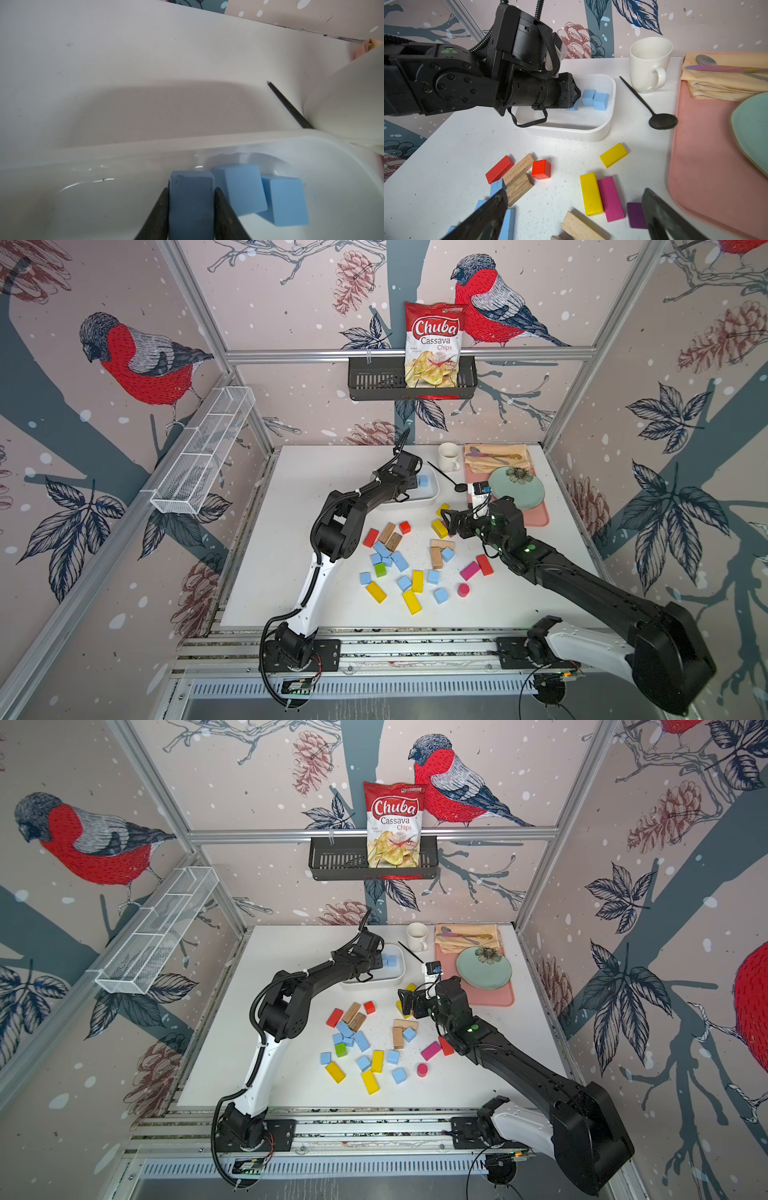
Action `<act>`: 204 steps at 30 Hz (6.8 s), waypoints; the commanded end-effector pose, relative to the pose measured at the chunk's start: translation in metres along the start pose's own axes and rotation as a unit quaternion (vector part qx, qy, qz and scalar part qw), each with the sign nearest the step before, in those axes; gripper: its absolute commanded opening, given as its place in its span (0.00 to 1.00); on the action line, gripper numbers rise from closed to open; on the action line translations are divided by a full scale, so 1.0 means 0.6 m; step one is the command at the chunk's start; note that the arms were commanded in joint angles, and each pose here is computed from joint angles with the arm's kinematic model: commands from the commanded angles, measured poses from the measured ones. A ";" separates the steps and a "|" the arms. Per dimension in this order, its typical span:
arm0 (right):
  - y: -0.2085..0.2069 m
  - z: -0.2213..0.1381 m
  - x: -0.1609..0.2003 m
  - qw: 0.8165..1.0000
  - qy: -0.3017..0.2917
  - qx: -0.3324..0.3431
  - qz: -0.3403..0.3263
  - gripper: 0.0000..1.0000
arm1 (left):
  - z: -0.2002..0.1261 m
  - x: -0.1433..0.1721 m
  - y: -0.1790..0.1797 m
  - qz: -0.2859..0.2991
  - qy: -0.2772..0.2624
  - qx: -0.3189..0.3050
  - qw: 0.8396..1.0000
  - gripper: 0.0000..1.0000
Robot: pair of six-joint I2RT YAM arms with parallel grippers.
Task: Pick out the blue building blocks
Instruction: Place the building block in the storage box, then pick up the building block from the center of the board, then place the building block in the storage box.
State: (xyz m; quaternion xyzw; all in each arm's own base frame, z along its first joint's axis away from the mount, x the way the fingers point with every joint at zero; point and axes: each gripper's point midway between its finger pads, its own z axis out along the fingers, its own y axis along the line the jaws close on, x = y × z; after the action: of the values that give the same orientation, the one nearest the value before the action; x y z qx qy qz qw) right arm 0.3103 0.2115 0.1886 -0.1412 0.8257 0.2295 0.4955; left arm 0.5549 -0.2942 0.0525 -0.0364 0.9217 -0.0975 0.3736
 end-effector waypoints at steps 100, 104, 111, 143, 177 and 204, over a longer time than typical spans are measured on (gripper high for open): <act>-0.008 0.051 0.285 0.934 0.346 0.069 -0.052 0.52 | -0.430 0.108 -0.060 0.263 -0.185 0.356 0.877 0.96; -0.007 0.052 0.287 0.933 0.348 0.068 -0.054 0.48 | -0.429 0.107 -0.057 0.260 -0.187 0.351 0.880 0.96; -0.006 0.051 0.285 0.934 0.345 0.070 -0.053 0.40 | -0.433 0.096 -0.045 0.247 -0.205 0.333 0.887 0.96; -0.005 0.126 0.050 0.976 0.201 0.081 -0.030 0.14 | -0.493 0.054 0.022 0.201 -0.298 0.259 0.897 0.96; 0.063 0.375 -0.037 0.979 0.195 0.020 -0.048 0.15 | -0.498 0.052 0.089 0.157 -0.309 0.179 0.921 0.96; 0.068 0.503 0.025 0.979 0.202 -0.001 -0.038 0.26 | -0.485 0.060 0.090 0.153 -0.296 0.178 0.926 0.96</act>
State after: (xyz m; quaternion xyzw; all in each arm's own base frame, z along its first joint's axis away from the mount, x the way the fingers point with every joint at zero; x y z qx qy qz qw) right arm 0.5071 0.3950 0.0599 -0.2159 0.9090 0.1657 0.3156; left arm 0.3251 -0.2035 0.2182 0.1503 0.7351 -0.1865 0.6342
